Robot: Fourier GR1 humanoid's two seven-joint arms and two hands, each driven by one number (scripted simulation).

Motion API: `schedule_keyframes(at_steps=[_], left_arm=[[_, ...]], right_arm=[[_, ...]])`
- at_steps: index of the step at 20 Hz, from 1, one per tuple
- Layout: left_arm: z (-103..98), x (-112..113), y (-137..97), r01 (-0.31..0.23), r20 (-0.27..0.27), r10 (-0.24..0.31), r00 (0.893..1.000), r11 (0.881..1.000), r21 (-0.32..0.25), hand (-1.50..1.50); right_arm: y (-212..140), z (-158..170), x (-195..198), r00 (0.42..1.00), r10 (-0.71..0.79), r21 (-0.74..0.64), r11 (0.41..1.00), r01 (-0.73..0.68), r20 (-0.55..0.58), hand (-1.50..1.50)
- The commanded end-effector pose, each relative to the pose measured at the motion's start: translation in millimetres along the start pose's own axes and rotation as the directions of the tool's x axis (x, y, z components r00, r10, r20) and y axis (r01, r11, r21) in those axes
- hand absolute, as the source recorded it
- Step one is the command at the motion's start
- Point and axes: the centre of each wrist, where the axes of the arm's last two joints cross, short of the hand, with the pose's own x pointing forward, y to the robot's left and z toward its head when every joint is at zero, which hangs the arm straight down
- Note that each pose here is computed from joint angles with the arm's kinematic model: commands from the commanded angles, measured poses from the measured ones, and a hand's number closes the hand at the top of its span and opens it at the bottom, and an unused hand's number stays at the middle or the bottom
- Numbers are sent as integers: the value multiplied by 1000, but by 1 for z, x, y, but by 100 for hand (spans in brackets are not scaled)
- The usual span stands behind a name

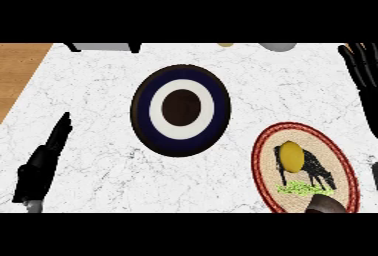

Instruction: Pick the lemon from the placemat and place it in the plate

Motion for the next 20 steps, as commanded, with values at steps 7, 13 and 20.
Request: schedule_keyframes(at_steps=[7, 13, 20], left_arm=[[6, -8, 31, 98, 18, -100, 995, 990, 96, 0], [13, -14, 27, 95, 13, -95, 995, 994, 52, 0], [7, -9, 17, 85, 28, -86, 996, 996, 41, 0]], right_arm=[[-45, 92, -56, 911, 2, -614, 738, -279, -411, -150], [36, 87, -55, 988, 17, -945, 292, -149, -151, -150], [120, 118, -14, 984, -5, -902, 401, -161, -178, -150]])
